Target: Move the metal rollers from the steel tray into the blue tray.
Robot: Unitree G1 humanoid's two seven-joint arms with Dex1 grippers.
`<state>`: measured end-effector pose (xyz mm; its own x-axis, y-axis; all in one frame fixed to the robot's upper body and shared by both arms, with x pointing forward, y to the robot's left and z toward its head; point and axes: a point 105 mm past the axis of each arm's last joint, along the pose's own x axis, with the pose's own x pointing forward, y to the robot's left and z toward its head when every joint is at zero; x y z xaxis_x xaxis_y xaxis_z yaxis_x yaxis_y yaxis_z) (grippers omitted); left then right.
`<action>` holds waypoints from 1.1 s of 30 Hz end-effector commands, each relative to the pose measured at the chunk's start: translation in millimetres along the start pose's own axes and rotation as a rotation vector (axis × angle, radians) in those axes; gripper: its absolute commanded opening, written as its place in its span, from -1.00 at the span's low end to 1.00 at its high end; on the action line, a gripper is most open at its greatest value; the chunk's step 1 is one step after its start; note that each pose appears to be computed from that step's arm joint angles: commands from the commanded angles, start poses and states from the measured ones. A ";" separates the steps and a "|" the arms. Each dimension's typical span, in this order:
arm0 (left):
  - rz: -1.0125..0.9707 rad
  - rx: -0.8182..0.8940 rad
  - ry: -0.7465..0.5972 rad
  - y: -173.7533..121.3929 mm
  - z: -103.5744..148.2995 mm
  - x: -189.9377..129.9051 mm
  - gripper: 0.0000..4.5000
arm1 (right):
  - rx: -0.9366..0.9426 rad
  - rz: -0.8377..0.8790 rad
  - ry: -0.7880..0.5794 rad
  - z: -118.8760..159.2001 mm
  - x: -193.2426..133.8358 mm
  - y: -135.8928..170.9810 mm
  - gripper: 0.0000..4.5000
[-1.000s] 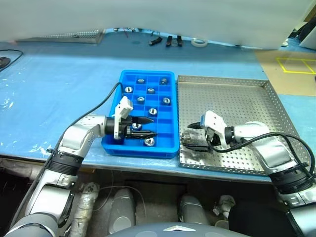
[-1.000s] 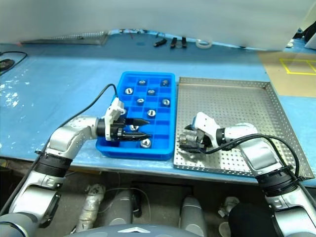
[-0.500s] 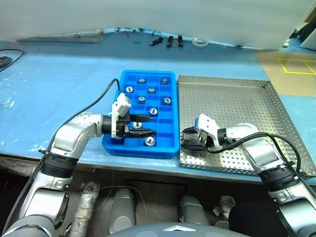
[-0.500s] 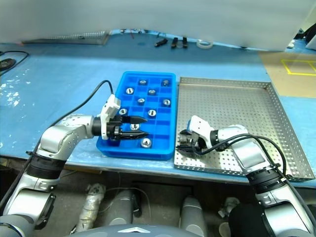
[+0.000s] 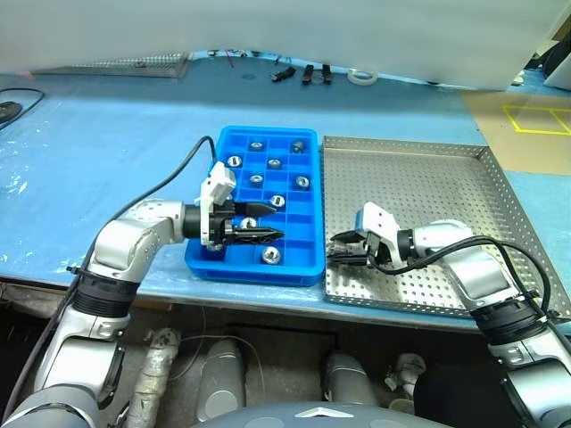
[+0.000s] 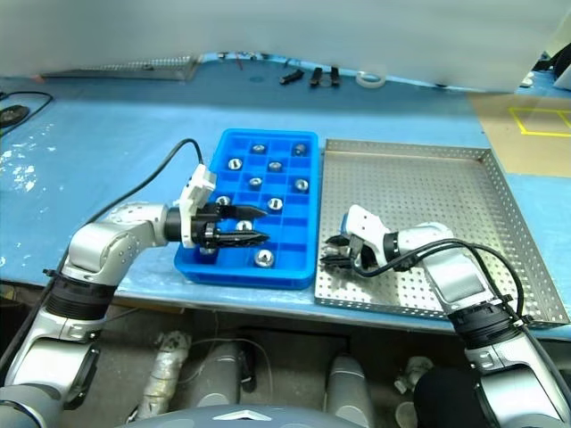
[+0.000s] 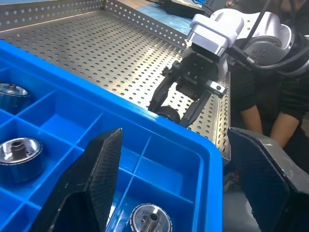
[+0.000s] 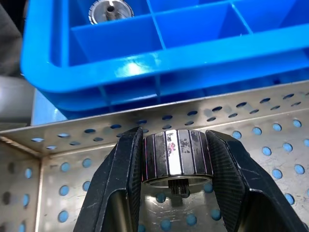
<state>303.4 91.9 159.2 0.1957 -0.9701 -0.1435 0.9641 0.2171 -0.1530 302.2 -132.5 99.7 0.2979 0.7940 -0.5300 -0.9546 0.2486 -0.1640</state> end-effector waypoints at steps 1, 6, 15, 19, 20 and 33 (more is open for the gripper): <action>0.018 0.064 -0.032 -6.2 13.8 -9.0 0.63 | -0.131 -0.001 -0.099 49.8 -12.6 -14.6 -0.26; 0.086 0.057 -0.049 -8.9 10.8 -18.3 0.63 | -0.188 0.078 -0.142 74.0 4.0 -17.4 -0.26; 0.186 0.025 -0.052 -19.9 -0.2 -33.9 0.63 | -0.179 0.168 -0.118 66.6 34.6 -20.3 -0.26; 0.207 0.015 -0.058 -22.8 -1.2 -37.5 0.63 | -0.263 0.196 -0.079 63.1 33.9 -14.1 -0.26; 0.209 0.013 -0.059 -23.3 -1.2 -37.9 0.63 | -0.262 0.196 -0.074 62.1 33.4 -14.1 -0.26; 0.185 0.013 -0.053 -18.3 -1.0 -31.2 0.63 | -0.283 0.111 -0.070 61.8 31.1 -22.2 -0.26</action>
<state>280.6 121.3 157.2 0.3994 -0.9071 -0.1331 0.8962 0.4168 -0.1519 331.1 -79.3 123.6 0.1444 0.8346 -0.5316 -0.9633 -0.0043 -0.2685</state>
